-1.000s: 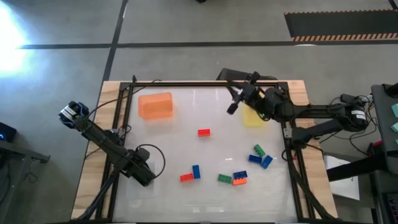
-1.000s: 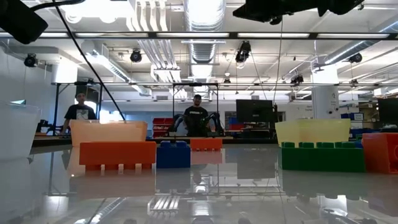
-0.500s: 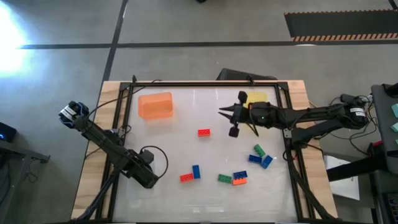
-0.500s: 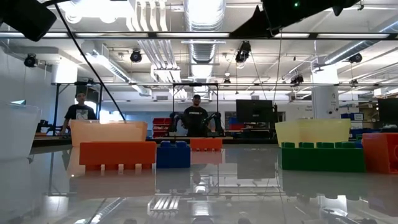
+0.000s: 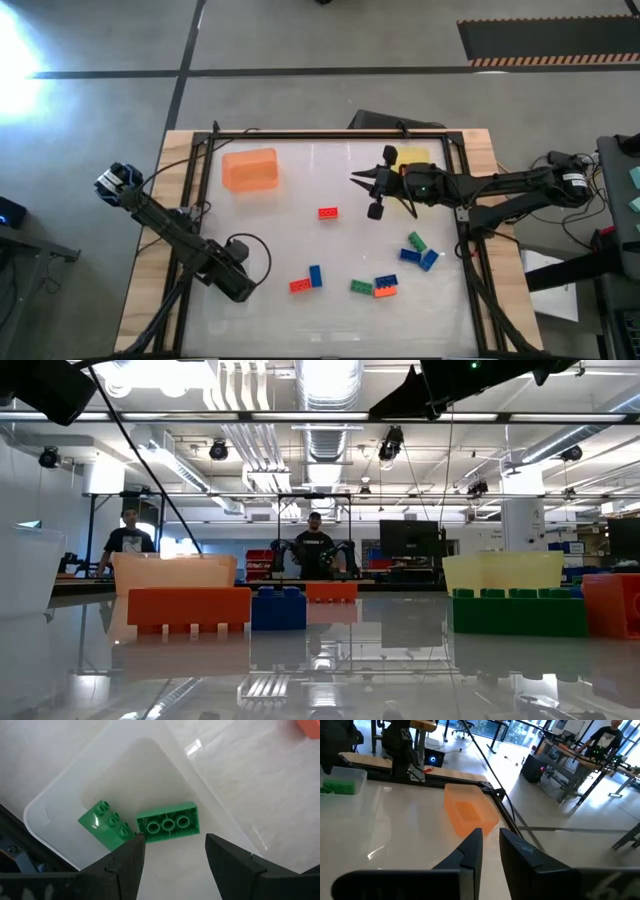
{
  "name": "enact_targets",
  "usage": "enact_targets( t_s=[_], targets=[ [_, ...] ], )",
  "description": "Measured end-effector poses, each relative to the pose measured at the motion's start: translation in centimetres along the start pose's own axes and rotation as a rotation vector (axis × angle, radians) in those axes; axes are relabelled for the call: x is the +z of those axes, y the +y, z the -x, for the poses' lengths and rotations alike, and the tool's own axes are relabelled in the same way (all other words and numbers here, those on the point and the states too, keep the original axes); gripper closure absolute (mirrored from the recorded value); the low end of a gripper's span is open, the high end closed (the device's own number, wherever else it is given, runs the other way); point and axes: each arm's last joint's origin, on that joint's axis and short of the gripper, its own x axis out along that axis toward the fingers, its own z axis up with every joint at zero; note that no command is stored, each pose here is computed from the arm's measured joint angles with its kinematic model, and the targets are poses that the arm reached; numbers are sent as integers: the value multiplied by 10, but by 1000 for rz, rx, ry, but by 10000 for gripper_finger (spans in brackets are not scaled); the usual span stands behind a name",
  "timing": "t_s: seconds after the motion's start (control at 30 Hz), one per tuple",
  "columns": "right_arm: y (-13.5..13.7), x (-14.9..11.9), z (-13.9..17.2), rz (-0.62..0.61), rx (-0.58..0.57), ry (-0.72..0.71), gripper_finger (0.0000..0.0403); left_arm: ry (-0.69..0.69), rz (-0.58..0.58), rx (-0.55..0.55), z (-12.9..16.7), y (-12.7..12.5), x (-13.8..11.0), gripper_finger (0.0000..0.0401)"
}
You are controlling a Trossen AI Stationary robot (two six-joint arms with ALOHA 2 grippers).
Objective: Sort & place blocks by color
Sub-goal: Put the orange game piece into the yellow bin
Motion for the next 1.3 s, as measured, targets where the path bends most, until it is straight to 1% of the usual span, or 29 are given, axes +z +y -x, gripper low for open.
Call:
enact_targets(
  t_s=[0.17, 1.07, 1.3],
  targets=[
    [0, 0, 0, 0, 1, 1, 346, -31, -4, -1, 0, 0, 1, 209],
    [1, -4, 0, 5, 12, 15, 346, -52, -4, 2, -1, 1, 2, 209],
    [1, -4, 0, 5, 13, 16, 346, -83, -31, 1, -1, 0, 4, 209]
  ],
)
